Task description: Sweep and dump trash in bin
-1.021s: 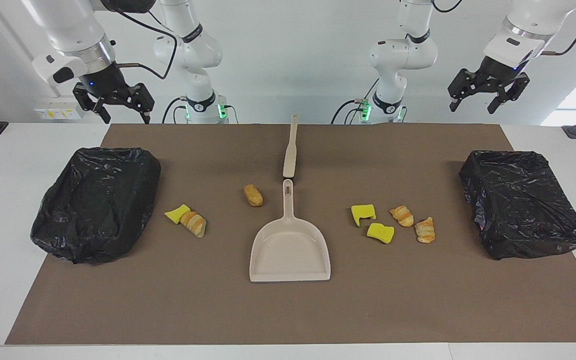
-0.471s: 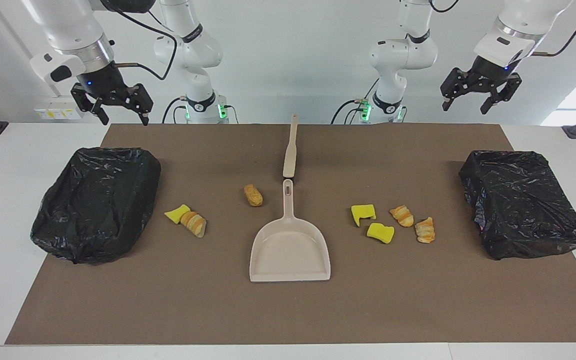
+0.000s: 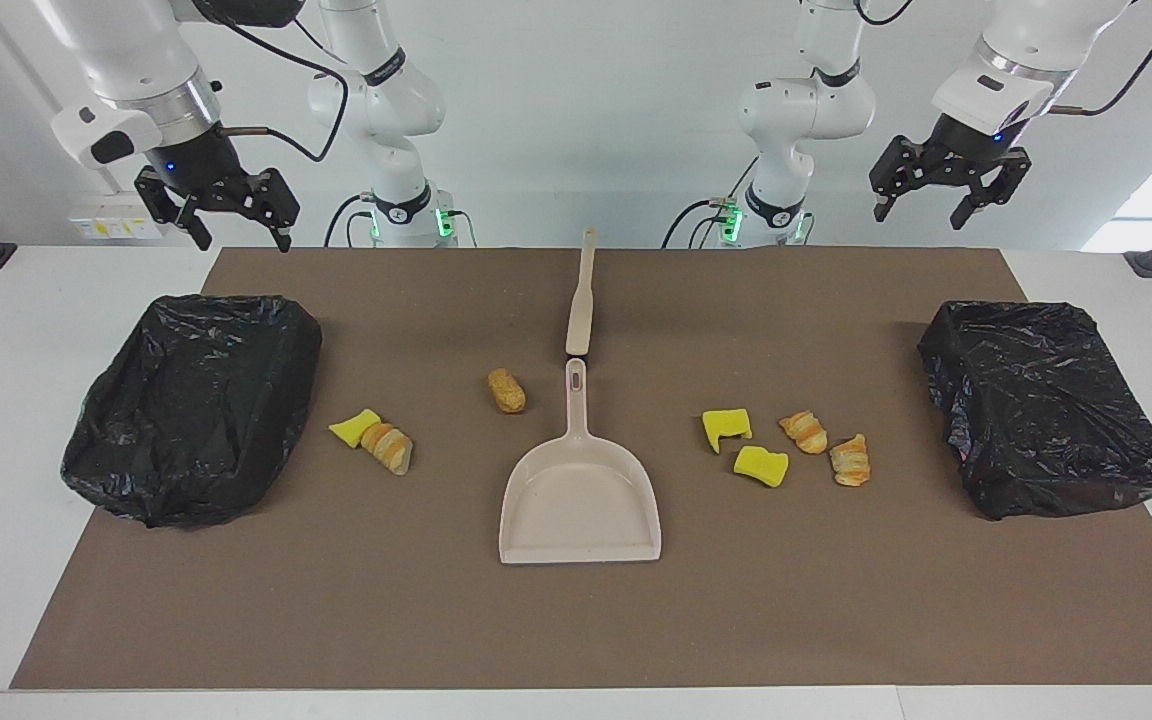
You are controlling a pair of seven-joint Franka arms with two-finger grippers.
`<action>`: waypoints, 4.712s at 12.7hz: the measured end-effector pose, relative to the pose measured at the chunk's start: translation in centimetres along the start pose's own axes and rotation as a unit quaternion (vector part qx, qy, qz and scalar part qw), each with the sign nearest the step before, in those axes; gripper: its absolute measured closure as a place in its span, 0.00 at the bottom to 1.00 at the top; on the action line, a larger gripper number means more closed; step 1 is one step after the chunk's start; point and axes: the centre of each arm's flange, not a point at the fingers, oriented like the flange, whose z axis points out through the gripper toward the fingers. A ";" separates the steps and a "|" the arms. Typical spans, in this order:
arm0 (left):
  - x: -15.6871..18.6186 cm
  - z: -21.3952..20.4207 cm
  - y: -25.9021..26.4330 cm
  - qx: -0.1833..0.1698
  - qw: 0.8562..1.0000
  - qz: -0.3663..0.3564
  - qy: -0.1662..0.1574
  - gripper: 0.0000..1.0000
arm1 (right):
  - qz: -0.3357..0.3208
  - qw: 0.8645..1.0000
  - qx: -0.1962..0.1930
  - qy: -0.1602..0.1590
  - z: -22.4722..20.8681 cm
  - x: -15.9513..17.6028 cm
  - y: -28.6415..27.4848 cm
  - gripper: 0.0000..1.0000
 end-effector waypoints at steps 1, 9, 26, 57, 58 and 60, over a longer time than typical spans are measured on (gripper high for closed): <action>-0.7 0.8 2.2 0.002 1.000 0.021 -0.007 0.00 | -0.004 1.000 0.000 -0.001 0.1 0.0 -0.4 0.00; -4.3 8.1 14.4 0.018 0.990 0.130 -0.049 0.00 | -0.041 0.999 0.002 -0.007 3.7 3.5 -6.9 0.00; -8.6 28.5 35.9 0.001 0.989 0.142 -0.030 0.00 | -0.032 0.999 0.032 0.021 14.1 8.9 -16.8 0.00; -3.5 20.9 14.7 0.022 0.990 0.045 -0.129 0.74 | 0.000 0.998 0.051 0.041 21.1 7.8 -28.6 0.00; -2.8 20.6 12.3 0.022 0.992 0.029 -0.124 0.74 | 0.000 0.998 0.053 0.044 21.8 7.1 -30.2 0.00; -1.4 20.4 8.1 0.013 0.994 0.013 -0.111 0.74 | 0.006 0.998 0.055 0.042 23.5 5.6 -32.9 0.00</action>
